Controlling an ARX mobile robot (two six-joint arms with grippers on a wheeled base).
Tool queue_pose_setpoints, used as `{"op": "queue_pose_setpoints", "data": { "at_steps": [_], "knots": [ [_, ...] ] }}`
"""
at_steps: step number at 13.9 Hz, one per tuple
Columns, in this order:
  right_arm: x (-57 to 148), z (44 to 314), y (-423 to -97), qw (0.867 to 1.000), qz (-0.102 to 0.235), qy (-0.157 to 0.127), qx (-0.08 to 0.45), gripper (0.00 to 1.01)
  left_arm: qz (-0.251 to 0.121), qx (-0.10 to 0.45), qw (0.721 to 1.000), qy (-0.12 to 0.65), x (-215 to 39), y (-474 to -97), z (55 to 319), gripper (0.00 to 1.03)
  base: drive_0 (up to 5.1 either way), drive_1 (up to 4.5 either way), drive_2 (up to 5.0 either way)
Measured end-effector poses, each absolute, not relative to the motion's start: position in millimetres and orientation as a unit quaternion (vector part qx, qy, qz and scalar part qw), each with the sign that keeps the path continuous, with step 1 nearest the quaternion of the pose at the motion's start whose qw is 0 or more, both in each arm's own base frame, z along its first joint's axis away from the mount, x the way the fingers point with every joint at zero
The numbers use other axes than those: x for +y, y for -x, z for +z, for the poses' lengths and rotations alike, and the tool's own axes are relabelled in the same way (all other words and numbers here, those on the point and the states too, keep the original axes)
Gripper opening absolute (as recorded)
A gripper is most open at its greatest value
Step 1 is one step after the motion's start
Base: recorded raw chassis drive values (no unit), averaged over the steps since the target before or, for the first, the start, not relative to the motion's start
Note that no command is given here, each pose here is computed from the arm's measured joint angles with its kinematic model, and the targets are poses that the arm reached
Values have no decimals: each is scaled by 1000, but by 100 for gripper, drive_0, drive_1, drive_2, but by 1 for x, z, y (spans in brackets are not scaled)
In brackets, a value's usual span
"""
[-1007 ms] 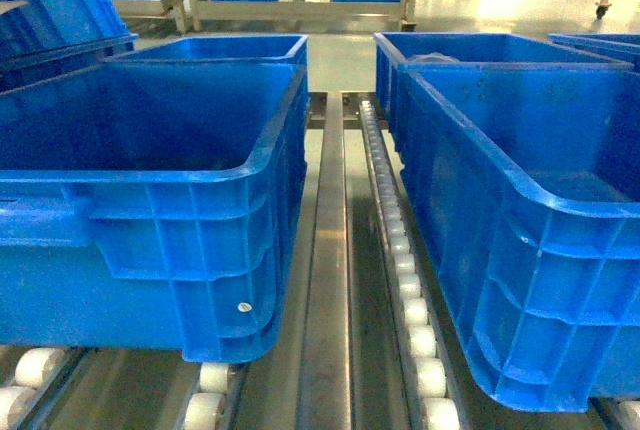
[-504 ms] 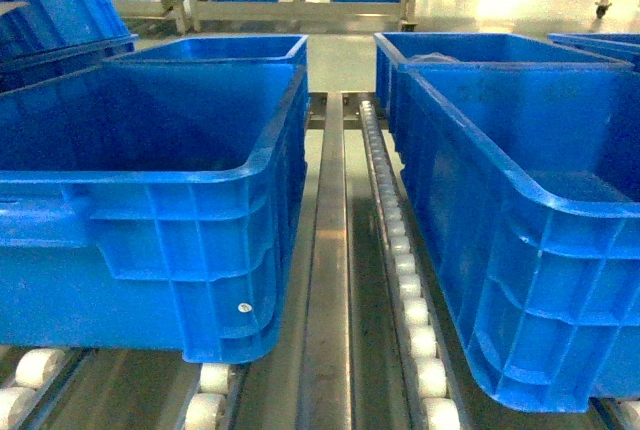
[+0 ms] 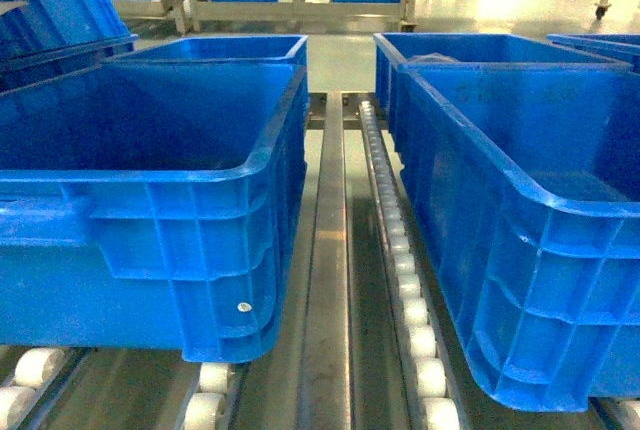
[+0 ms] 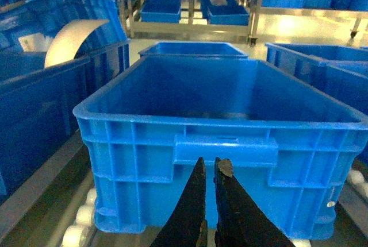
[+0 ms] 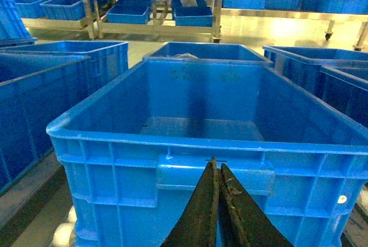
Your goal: Sort blue parts and orange caps into right shelf containers
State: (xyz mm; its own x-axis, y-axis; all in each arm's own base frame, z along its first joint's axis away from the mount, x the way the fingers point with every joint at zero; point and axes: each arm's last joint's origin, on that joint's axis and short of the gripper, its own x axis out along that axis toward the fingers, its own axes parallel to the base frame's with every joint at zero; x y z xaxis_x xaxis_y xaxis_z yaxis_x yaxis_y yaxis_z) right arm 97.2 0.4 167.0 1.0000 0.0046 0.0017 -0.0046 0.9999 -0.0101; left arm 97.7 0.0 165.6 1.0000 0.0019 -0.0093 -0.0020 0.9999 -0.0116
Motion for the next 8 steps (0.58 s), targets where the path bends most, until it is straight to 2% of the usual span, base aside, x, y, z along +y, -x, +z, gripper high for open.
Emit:
{"op": "queue_pose_setpoints", "data": {
  "at_steps": [2,8],
  "knots": [
    [0,167,-97,1000,2,5,-2,3,0,2,1000,6,0,-98,166,5,0,0,0],
    [0,167,-97,1000,2,5,-2,81,0,2,1000,6,0,-98,166,82,0,0,0]
  ]
}}
